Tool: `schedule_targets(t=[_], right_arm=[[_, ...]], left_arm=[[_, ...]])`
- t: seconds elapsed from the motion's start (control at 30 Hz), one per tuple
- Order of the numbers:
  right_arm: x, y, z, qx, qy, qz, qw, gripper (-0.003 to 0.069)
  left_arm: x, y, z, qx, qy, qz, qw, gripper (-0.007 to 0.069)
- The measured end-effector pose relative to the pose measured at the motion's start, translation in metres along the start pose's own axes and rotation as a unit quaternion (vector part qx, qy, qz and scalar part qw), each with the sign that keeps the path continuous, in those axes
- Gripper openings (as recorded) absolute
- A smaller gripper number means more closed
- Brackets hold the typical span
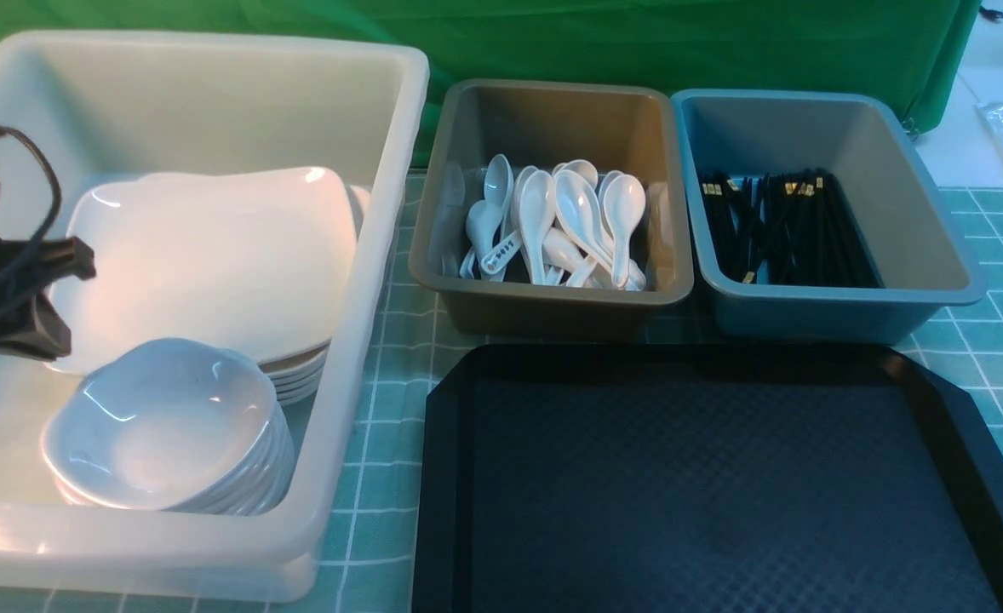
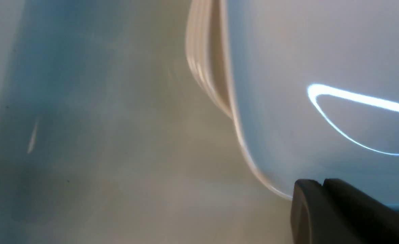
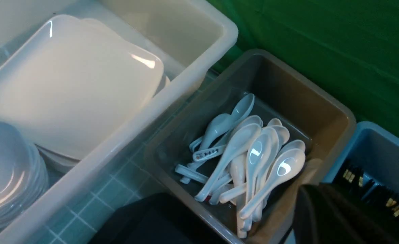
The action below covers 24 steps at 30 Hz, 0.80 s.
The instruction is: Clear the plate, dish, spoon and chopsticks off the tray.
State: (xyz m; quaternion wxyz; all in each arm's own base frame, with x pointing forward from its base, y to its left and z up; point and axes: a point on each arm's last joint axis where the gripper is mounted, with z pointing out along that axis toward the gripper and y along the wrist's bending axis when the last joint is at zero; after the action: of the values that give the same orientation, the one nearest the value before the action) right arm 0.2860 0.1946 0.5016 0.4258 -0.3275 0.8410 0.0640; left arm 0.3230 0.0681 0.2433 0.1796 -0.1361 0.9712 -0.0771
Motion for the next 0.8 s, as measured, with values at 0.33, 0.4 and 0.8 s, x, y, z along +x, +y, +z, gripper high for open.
schedule_targets(t=[0.33, 0.4, 0.8], right_arm=[[0.006, -0.002, -0.006, 0.014, 0.009, -0.007, 1.000, 0.0034], [0.006, -0.002, -0.006, 0.015, 0.009, -0.007, 1.000, 0.0035], [0.007, -0.008, -0.007, 0.046, 0.012, -0.014, 0.999, 0.0035]], left_arm=[[-0.008, 0.012, 0.027, -0.037, -0.010, 0.010, 0.999, 0.0014], [-0.009, 0.013, 0.027, -0.043, -0.016, 0.011, 0.999, 0.0014], [-0.027, 0.002, -0.009, -0.026, -0.048, -0.002, 0.998, 0.0014]])
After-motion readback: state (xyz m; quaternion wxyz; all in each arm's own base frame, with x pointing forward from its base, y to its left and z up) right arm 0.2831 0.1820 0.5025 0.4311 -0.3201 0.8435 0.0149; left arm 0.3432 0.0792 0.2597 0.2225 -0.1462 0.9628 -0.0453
